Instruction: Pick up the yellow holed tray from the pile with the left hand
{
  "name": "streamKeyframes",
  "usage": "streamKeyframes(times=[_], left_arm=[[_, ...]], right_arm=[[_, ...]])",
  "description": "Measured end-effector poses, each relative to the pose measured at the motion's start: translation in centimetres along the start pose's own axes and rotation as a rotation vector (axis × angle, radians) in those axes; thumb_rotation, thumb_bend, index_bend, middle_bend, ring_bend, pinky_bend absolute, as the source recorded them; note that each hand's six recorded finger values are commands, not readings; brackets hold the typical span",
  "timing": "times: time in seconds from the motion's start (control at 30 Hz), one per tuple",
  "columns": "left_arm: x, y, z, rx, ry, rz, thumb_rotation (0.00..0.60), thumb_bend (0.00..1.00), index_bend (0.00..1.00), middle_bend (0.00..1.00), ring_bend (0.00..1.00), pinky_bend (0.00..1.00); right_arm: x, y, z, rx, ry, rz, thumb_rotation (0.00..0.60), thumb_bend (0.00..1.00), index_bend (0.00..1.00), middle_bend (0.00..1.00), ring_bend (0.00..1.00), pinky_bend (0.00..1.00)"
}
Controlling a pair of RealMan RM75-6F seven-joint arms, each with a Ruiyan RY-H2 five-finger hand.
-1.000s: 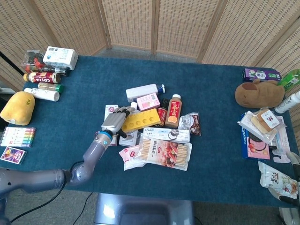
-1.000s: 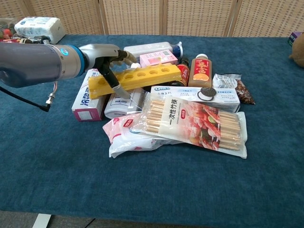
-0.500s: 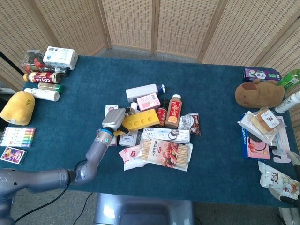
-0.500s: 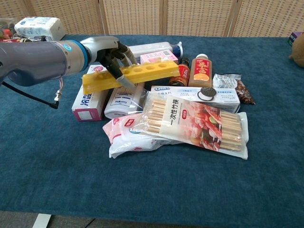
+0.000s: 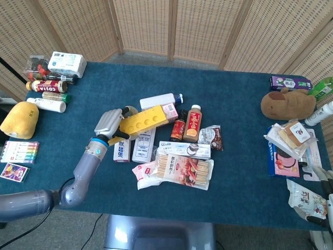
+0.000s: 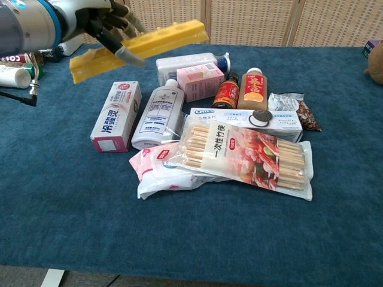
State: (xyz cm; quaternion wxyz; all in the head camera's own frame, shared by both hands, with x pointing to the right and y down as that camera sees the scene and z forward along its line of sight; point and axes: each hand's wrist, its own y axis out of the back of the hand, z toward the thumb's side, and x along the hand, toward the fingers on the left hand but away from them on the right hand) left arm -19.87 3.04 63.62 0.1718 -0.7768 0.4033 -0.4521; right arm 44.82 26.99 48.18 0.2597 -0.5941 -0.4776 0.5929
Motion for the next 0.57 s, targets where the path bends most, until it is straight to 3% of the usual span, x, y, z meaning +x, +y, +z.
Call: streamKeyframes(times=[0.33, 0.57], left_arm=[[-5.3, 6.6, 1.2, -0.051, -0.113, 0.144, 0.600, 0.23, 0.55, 0.52, 0.68, 0.37], [-7.5, 9.3, 1.4, -0.087, -0.166, 0.220, 0.600, 0.23, 0.55, 0.52, 0.67, 0.36]], right_arm=[[-0.5, -1.8, 0.5, -0.029, 0.025, 0.032, 0.600, 0.04, 0.00, 0.00, 0.00, 0.00], [-0.6, -2.2, 1.1, -0.027, 0.043, 0.042, 0.600, 0.04, 0.00, 0.00, 0.00, 0.00]])
